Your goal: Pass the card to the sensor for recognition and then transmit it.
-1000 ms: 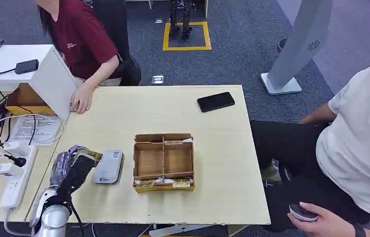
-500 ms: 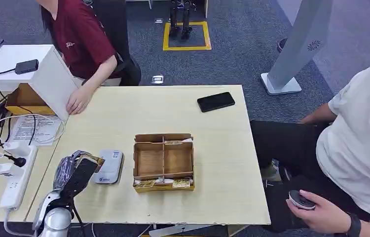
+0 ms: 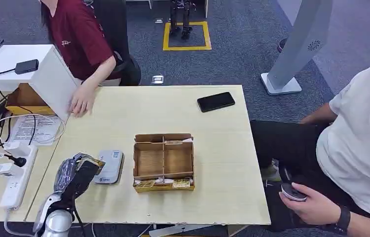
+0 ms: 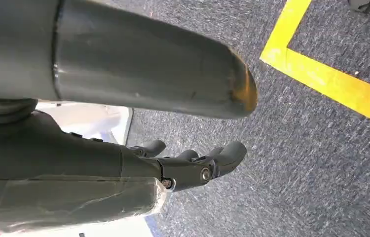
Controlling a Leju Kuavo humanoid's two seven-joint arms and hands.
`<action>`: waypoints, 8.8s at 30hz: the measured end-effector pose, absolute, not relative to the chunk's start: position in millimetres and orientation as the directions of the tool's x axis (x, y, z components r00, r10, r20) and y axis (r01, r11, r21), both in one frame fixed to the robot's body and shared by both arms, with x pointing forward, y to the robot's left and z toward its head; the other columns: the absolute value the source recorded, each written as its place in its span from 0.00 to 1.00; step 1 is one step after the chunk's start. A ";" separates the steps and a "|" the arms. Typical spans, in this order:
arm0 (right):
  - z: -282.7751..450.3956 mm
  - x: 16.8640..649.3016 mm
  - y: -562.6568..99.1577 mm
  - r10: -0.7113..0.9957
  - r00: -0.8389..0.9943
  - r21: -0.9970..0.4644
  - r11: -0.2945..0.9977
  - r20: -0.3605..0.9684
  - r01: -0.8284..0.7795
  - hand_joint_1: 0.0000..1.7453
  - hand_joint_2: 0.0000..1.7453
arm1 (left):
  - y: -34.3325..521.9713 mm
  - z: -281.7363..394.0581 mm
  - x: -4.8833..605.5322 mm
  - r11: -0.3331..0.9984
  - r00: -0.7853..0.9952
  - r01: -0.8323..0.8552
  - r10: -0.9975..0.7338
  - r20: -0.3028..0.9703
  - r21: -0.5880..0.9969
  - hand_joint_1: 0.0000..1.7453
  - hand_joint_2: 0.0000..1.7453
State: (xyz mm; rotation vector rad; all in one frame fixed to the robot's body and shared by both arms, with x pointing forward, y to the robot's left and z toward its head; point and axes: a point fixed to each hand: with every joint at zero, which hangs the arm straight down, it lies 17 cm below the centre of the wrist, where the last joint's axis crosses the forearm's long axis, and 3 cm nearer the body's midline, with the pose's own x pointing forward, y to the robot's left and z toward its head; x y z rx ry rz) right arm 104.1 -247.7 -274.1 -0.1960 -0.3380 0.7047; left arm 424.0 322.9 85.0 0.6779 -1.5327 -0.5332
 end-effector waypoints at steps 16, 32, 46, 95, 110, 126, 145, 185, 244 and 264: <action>-273.0 108.5 -244.5 0.664 0.705 -0.290 0.746 0.249 -0.600 0.00 0.00 | 289.8 82.2 432.4 0.823 0.001 -0.062 -0.566 0.824 0.565 1.00 1.00; -271.4 114.9 -239.4 0.663 0.702 -0.291 0.747 0.260 -0.598 0.00 0.00 | 278.9 83.5 442.0 0.824 0.011 -0.066 -0.564 0.826 0.563 1.00 1.00; -271.3 115.6 -239.4 0.663 0.702 -0.291 0.747 0.260 -0.598 0.00 0.00 | 277.1 85.8 444.3 0.826 0.007 -0.068 -0.560 0.829 0.559 1.00 1.00; -267.6 126.6 -230.7 0.689 0.665 -0.317 0.724 0.288 -0.613 0.00 0.00 | 306.8 56.5 450.7 0.686 0.129 -0.093 -0.710 0.692 0.721 1.00 1.00; -267.0 128.0 -228.2 0.697 0.655 -0.320 0.717 0.293 -0.619 0.00 0.00 | 302.3 47.7 449.0 0.681 0.138 -0.071 -0.717 0.683 0.729 1.00 1.00; -265.5 132.3 -223.6 0.698 0.650 -0.323 0.716 0.302 -0.619 0.00 0.00 | 297.4 38.6 446.8 0.682 0.149 -0.056 -0.716 0.682 0.729 1.00 1.00; -264.7 134.2 -221.1 0.699 0.644 -0.325 0.714 0.309 -0.620 0.00 0.00 | 294.6 33.2 445.7 0.679 0.154 -0.041 -0.720 0.676 0.733 1.00 1.00; -260.8 151.2 -213.2 0.752 0.588 -0.336 0.659 0.297 -0.673 0.00 0.00 | 332.3 302.4 504.5 0.944 -0.425 -0.325 -0.201 0.883 0.058 1.00 1.00; -255.9 161.9 -198.6 0.795 0.511 -0.354 0.605 0.327 -0.713 0.00 0.00 | 377.6 322.6 549.3 0.688 -0.133 -0.550 -0.633 0.763 0.474 0.00 1.00; -266.4 123.1 -226.0 0.713 0.635 -0.350 0.701 0.299 -0.622 0.00 0.00 | 224.5 221.7 405.9 0.802 -0.540 -0.067 -0.529 0.654 0.594 0.00 1.00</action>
